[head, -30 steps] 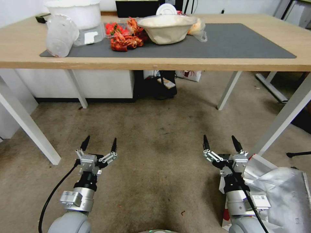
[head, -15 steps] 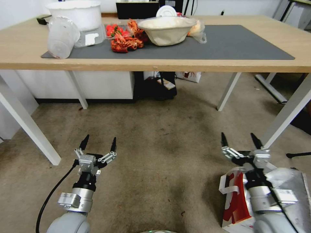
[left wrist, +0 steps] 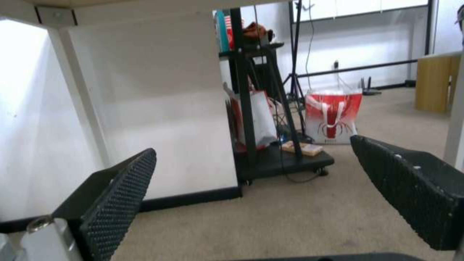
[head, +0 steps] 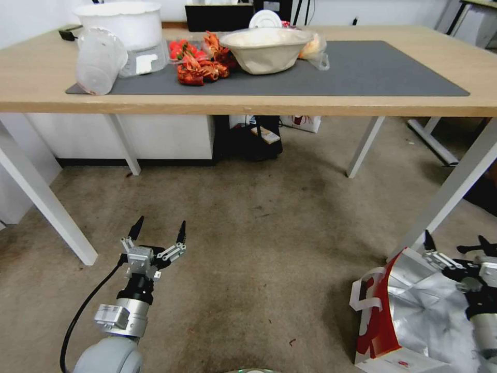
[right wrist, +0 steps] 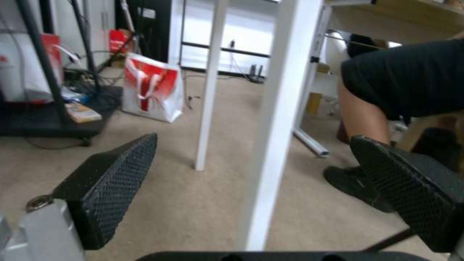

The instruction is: Pick up the food delivery bag from the floor and place it on the table.

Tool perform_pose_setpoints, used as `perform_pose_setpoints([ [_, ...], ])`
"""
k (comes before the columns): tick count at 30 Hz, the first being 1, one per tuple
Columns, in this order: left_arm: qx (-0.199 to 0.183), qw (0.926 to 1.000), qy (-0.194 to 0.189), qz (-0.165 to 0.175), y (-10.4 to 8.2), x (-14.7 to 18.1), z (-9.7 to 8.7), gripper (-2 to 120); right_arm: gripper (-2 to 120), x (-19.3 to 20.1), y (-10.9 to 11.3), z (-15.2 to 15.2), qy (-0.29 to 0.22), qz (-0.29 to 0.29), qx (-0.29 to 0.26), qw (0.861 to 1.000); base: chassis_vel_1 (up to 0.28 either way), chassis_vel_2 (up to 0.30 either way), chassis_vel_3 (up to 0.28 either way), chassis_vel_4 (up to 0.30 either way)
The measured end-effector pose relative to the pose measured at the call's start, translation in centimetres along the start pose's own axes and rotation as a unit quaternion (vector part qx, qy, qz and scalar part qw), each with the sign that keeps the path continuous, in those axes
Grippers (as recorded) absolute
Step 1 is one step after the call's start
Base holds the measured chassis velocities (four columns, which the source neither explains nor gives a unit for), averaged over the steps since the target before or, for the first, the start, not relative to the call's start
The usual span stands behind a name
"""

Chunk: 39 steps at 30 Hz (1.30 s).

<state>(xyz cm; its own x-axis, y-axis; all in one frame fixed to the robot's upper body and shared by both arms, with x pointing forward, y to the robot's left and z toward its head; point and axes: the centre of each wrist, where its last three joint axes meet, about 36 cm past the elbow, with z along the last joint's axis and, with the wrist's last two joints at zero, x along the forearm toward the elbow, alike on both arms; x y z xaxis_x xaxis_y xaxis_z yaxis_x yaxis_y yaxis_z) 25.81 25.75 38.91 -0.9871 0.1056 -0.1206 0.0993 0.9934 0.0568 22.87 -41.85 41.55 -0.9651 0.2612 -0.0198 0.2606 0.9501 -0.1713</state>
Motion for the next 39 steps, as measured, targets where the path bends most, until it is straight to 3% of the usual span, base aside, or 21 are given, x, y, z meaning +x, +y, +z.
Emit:
perform_pose_setpoints([
  [19, -0.002, 0.9999, 0.007, -0.007, 0.3, 0.0, 0.8, 100, 100, 0.1, -5.1, 4.1, 0.041, 0.056, 0.028, 0.997, 0.0, 0.0, 0.0, 0.0],
  [21, -0.002, 0.9999, 0.007, -0.007, 0.2, 0.0, 0.8, 100, 100, 0.2, -6.6, 5.5, 0.057, 0.068, 0.04, 0.995, 0.0, 0.0, 0.0, 0.0],
  [27, -0.001, 0.9999, 0.007, -0.011, 0.2, 0.1, 0.9, 100, 100, 0.6, -8.4, 7.8, 0.09, 0.075, 0.039, 0.992, 0.0, 0.0, 0.0, 0.0],
  [39, -0.005, 0.9999, 0.011, -0.011, -0.2, 0.4, 1.2, 100, 100, 0.1, -9.2, 10.6, 0.133, 0.05, 0.005, 0.99, 0.0, 0.0, 0.0, 0.0],
])
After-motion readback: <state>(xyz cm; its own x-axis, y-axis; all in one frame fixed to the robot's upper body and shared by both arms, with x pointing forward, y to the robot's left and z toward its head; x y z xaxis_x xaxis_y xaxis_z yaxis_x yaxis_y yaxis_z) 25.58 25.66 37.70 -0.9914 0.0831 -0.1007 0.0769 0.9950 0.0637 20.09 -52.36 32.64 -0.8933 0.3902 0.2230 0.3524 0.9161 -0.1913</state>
